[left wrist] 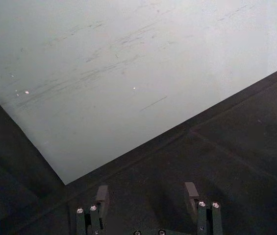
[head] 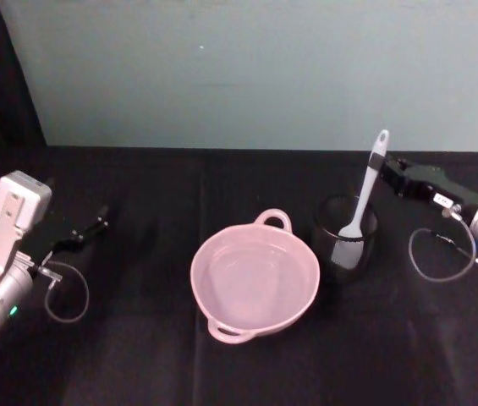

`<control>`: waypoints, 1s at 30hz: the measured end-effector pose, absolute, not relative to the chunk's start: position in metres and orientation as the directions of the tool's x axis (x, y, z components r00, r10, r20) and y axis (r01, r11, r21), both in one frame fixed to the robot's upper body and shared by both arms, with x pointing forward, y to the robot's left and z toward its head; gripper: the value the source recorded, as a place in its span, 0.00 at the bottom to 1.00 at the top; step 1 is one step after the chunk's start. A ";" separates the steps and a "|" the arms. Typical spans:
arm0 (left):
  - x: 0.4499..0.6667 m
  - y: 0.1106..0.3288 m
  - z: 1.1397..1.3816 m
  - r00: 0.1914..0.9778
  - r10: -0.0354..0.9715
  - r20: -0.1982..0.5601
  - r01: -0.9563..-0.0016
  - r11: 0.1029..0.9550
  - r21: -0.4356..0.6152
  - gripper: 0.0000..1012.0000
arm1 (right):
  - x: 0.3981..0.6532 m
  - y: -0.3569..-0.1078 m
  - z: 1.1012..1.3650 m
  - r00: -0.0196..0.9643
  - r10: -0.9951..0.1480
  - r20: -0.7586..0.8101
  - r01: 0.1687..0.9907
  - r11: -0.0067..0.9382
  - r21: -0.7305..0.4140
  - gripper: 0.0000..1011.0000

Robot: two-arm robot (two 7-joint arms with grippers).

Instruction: Use the one hand to pick up the spoon and stir the clear water in the bowl.

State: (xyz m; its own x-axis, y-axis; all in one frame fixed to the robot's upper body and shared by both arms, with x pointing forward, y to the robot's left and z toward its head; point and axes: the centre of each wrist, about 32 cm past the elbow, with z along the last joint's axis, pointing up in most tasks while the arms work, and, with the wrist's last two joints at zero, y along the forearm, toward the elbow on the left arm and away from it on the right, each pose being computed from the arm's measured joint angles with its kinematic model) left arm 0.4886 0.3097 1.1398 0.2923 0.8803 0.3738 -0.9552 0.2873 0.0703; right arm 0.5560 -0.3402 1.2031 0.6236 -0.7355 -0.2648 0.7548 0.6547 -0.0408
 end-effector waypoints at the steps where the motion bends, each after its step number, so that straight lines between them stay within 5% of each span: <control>1: 0.489 0.310 1.140 0.292 0.880 0.374 -0.955 0.287 0.070 0.99 | 0.556 -0.340 1.203 0.624 -0.736 -0.265 0.755 0.655 -0.041 0.11; 11: 0.489 0.310 1.140 0.292 0.880 0.374 -0.955 0.287 0.070 0.99 | 0.533 -0.329 1.232 0.679 -0.730 -0.080 0.734 0.679 0.029 0.11; 30: 0.489 0.310 1.140 0.292 0.880 0.374 -0.955 0.287 0.070 0.99 | 0.515 -0.324 1.268 0.707 -0.707 0.020 0.702 0.704 0.108 0.11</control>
State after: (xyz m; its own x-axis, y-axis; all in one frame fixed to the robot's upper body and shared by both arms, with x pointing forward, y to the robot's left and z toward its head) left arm 0.4886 0.3097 1.1398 0.2923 0.8803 0.3737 -0.9552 0.2874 0.0703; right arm 0.5155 -0.3235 1.2683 0.7067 -0.7073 0.0198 0.7017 0.7042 0.1082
